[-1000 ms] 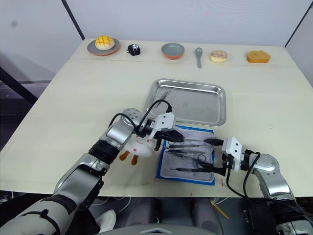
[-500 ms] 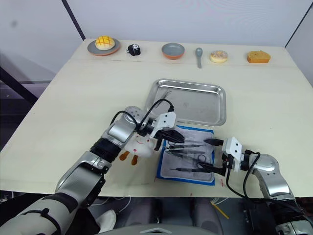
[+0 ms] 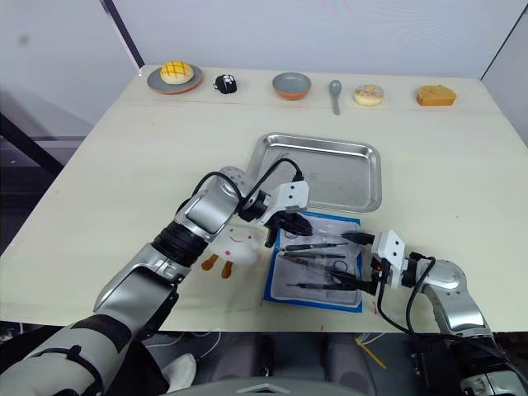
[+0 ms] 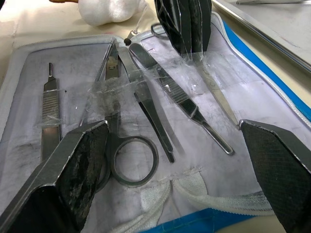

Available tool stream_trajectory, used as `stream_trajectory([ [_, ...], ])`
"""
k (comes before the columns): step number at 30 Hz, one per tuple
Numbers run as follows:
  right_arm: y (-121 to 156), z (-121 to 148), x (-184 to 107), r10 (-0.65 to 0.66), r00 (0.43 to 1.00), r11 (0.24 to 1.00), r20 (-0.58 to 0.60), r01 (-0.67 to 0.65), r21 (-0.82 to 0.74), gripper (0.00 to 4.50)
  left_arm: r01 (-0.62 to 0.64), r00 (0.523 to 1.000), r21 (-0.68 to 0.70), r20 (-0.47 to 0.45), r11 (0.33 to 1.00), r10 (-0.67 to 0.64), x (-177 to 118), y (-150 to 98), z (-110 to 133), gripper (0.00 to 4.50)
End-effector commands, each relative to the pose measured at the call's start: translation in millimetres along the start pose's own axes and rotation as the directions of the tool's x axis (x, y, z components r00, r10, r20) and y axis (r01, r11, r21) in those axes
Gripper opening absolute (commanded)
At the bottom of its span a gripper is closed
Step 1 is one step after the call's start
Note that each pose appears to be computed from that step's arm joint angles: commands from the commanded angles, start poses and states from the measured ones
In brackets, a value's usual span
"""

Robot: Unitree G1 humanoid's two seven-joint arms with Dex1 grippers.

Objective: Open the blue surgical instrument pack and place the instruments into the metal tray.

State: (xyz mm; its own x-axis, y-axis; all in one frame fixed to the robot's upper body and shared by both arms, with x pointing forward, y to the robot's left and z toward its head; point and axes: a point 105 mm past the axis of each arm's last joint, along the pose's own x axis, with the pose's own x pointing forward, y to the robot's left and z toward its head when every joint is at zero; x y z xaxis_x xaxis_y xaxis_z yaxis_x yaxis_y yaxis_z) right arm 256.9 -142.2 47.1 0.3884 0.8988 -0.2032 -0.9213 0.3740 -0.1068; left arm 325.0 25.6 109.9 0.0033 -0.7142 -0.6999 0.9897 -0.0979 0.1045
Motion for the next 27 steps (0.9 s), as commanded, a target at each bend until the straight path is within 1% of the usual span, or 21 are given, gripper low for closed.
stream_trajectory([
  [1, 10.7, -27.7, 0.2, 0.017, 0.995, 0.998, -0.095, -0.01, 0.066, 4.5, 0.002, 1.0, 0.054, -0.01, 0.999, -0.002, -9.2, -1.8, 17.9, 0.08],
  [15, 11.0, -29.1, 0.3, 0.014, 0.995, 0.998, -0.095, -0.008, 0.07, 4.5, 0.018, 0.999, 0.055, -0.034, 0.998, -0.016, -20.7, -7.2, 19.2, 0.08],
  [19, 11.4, -30.0, 0.7, 0.015, 0.995, 0.997, -0.095, -0.008, 0.074, 4.5, 0.017, 0.999, 0.059, -0.039, 0.998, -0.015, -29.9, -7.3, 18.2, 0.08],
  [24, 10.6, -29.8, 1.1, 0.011, 0.996, 0.997, -0.09, -0.004, 0.081, 4.5, 0.021, 0.997, 0.043, -0.073, 0.999, -0.018, -44.9, -6.0, 11.0, 0.08],
  [27, 10.0, -30.6, 0.3, 0.009, 0.996, 0.997, -0.094, -0.002, 0.082, 4.5, 0.021, 0.997, 0.041, -0.078, 0.999, -0.018, -54.0, -5.2, 11.9, 0.08],
])
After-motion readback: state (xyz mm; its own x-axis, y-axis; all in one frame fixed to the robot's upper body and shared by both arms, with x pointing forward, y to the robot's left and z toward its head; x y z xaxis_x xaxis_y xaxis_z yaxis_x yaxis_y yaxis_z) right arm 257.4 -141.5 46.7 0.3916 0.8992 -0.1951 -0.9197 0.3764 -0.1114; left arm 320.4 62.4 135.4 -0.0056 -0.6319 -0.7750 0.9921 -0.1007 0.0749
